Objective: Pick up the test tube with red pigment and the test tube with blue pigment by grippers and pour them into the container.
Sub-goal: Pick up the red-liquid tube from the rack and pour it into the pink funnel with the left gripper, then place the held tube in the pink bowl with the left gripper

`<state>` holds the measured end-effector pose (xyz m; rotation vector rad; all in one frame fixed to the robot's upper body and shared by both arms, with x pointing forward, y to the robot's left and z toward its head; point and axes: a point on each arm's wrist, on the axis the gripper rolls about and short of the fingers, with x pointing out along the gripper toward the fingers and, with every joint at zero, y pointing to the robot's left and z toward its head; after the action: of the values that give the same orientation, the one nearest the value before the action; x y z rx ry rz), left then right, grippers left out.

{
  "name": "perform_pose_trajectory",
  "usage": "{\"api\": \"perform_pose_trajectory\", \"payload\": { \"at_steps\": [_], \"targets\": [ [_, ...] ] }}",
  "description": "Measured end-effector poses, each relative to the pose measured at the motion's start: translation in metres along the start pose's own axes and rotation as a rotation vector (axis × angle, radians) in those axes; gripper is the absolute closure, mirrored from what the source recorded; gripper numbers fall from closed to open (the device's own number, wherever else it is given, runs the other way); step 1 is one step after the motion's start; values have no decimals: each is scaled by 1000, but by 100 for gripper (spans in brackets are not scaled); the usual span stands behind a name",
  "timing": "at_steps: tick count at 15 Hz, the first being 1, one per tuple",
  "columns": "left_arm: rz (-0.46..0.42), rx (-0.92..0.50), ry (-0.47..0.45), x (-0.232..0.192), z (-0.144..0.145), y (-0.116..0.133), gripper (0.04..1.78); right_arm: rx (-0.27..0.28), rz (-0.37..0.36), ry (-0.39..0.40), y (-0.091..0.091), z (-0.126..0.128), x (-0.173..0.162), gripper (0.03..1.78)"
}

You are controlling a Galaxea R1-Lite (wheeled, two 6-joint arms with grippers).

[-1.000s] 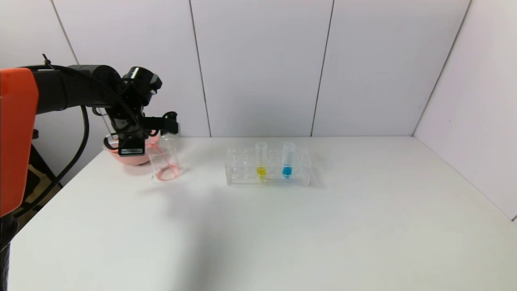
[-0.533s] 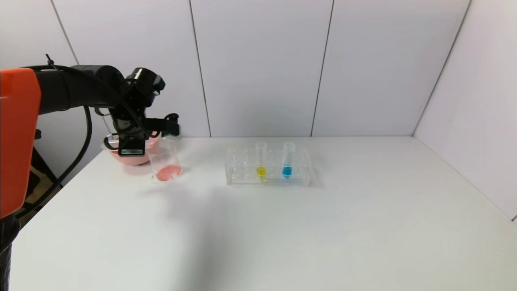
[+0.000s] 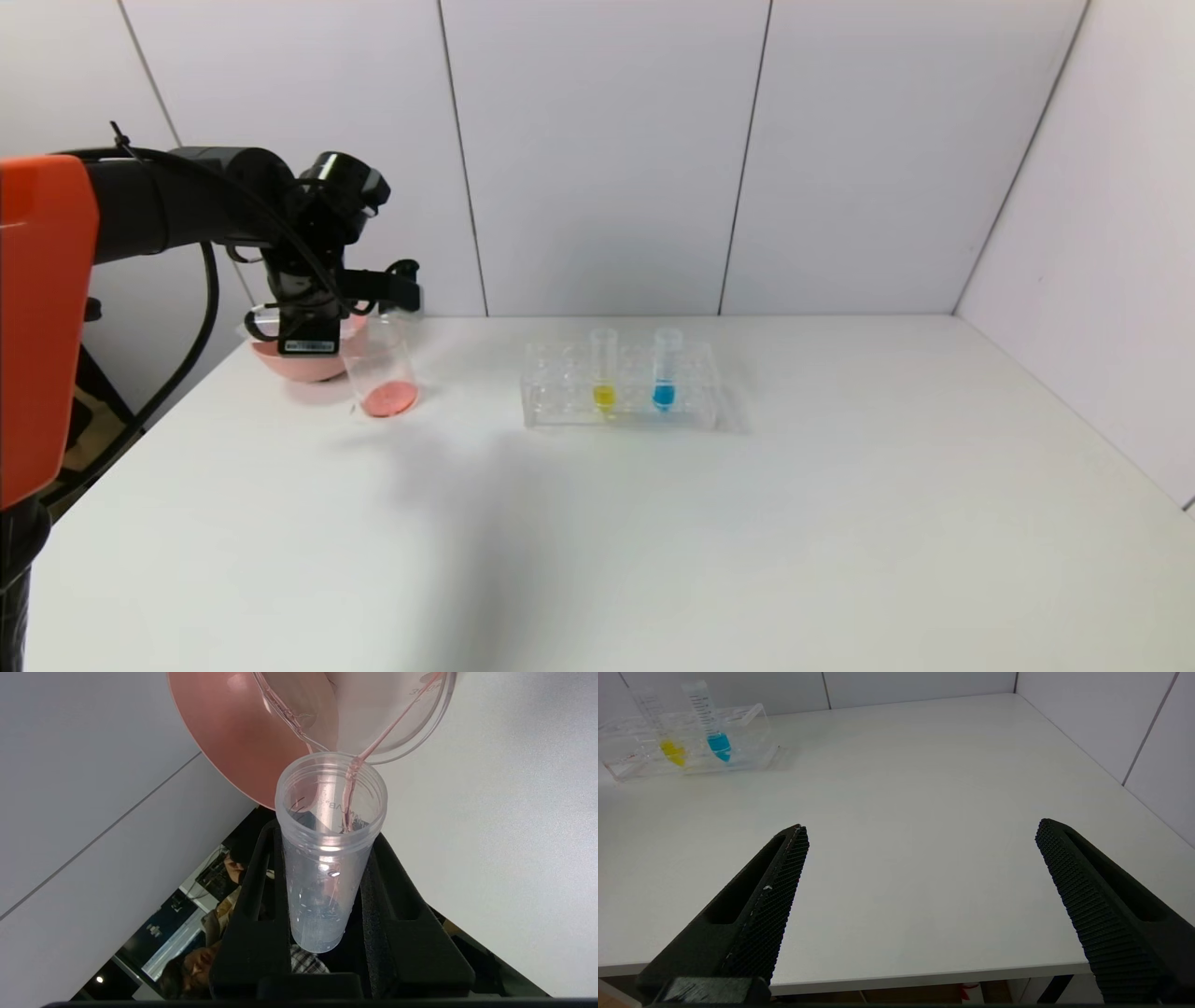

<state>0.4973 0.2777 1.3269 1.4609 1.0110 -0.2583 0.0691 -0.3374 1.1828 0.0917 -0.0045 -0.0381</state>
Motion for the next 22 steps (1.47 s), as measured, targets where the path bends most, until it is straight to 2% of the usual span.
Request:
{"api": "perform_pose_trajectory", "payload": {
  "at_steps": [4, 6, 8, 10, 13, 15, 17, 19, 22],
  "targets": [
    [6, -36, -39, -5, -5, 3, 137, 0, 0, 0, 0, 0, 0, 4],
    [-14, -108, -133, -5, -13, 7, 137, -1, 0, 0, 0, 0, 0, 4],
    [-37, -284, -278, -3, -20, 15, 137, 0, 0, 0, 0, 0, 0, 4],
    [-44, -527, -409, 1, -28, 25, 137, 0, 0, 0, 0, 0, 0, 4],
    [14, -913, -515, 1, -38, 38, 137, 0, 0, 0, 0, 0, 0, 4],
    [44, -1126, -573, 0, -46, 37, 137, 0, 0, 0, 0, 0, 0, 4],
    [69, -1275, -609, 6, -54, 25, 137, 0, 0, 0, 0, 0, 0, 4],
    [122, -1366, -628, 16, -63, 3, 137, 0, 0, 0, 0, 0, 0, 4],
    [263, -1440, -698, 26, -75, -37, 137, 0, 0, 0, 0, 0, 0, 4]
  ]
}}
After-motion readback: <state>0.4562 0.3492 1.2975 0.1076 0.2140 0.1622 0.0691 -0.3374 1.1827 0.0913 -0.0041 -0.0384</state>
